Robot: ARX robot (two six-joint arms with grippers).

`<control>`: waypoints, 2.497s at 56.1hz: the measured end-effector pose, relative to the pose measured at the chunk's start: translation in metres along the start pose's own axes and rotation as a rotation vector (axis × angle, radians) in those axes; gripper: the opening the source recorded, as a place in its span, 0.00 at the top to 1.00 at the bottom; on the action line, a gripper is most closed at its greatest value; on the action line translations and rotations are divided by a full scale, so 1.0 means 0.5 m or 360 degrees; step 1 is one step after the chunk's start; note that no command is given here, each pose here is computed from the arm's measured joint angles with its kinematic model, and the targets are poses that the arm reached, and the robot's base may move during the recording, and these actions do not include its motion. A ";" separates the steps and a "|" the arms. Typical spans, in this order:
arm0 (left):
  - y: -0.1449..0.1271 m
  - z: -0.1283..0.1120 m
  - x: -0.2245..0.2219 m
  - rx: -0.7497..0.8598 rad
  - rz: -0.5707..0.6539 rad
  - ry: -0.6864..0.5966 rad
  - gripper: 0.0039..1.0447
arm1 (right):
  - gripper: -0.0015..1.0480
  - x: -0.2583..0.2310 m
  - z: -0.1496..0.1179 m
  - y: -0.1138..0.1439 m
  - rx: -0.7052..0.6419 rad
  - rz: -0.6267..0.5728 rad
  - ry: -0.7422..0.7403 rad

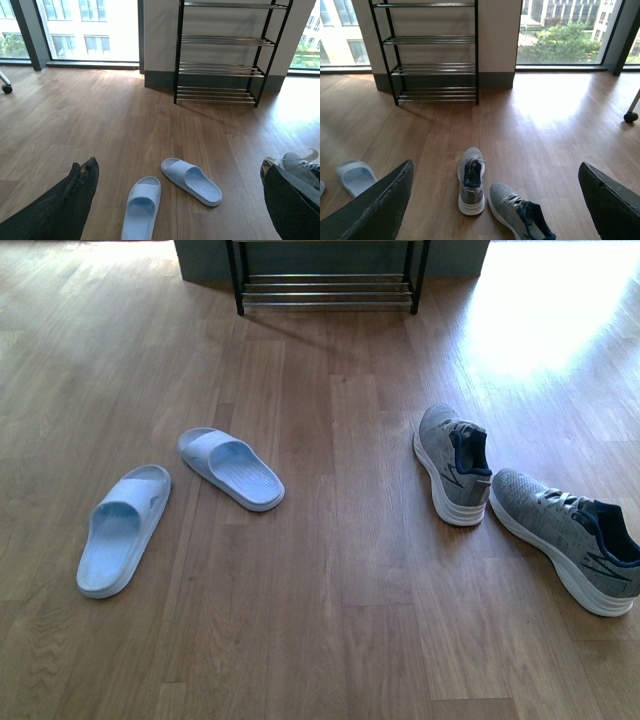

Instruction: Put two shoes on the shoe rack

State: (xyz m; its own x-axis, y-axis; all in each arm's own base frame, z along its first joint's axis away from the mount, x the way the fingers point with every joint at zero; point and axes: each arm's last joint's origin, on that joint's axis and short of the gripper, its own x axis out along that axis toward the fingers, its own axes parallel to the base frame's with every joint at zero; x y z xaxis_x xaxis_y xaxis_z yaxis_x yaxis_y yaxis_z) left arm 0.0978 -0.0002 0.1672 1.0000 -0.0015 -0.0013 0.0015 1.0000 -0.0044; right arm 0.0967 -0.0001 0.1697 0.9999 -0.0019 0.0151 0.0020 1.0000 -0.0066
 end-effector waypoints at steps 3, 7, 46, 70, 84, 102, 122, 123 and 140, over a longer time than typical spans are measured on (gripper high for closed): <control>0.000 0.000 0.000 0.0000 0.0000 0.0000 0.09 | 0.09 0.000 0.000 0.000 0.0000 0.0000 0.0000; 0.000 0.000 0.000 0.0000 0.0000 0.0000 0.09 | 0.09 0.000 0.000 0.000 0.0000 0.0001 0.0000; 0.000 0.000 0.000 0.0000 0.0000 0.0000 0.09 | 0.09 0.000 0.000 0.000 0.0000 0.0000 0.0000; 0.000 0.000 0.000 0.0000 0.0000 0.0000 0.09 | 0.09 0.000 0.000 0.000 0.0000 0.0000 0.0000; 0.000 0.000 0.000 -0.0001 0.0005 0.0000 0.09 | 0.09 0.000 0.000 0.000 -0.0001 0.0009 0.0000; 0.000 0.000 0.000 0.0000 0.0001 0.0000 0.09 | 0.09 0.000 0.000 0.000 -0.0001 0.0004 0.0000; 0.000 0.000 0.000 0.0000 -0.0002 0.0000 0.09 | 0.09 0.000 0.000 0.000 0.0000 0.0001 0.0000; 0.000 0.000 0.000 0.0000 -0.0001 0.0000 0.09 | 0.09 0.000 0.000 0.000 0.0000 0.0002 0.0000; 0.000 -0.002 0.001 -0.0028 0.0031 0.0023 0.09 | 0.09 0.000 0.000 0.000 0.0000 0.0003 0.0002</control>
State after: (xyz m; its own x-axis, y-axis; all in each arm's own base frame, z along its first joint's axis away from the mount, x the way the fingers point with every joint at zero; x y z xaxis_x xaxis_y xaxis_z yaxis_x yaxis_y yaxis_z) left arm 0.0981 0.0000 0.1664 0.9997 0.0175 -0.0158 -0.0179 0.9996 -0.0219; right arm 0.0968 0.0000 0.1696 0.9999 0.0000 0.0135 0.0001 1.0000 -0.0067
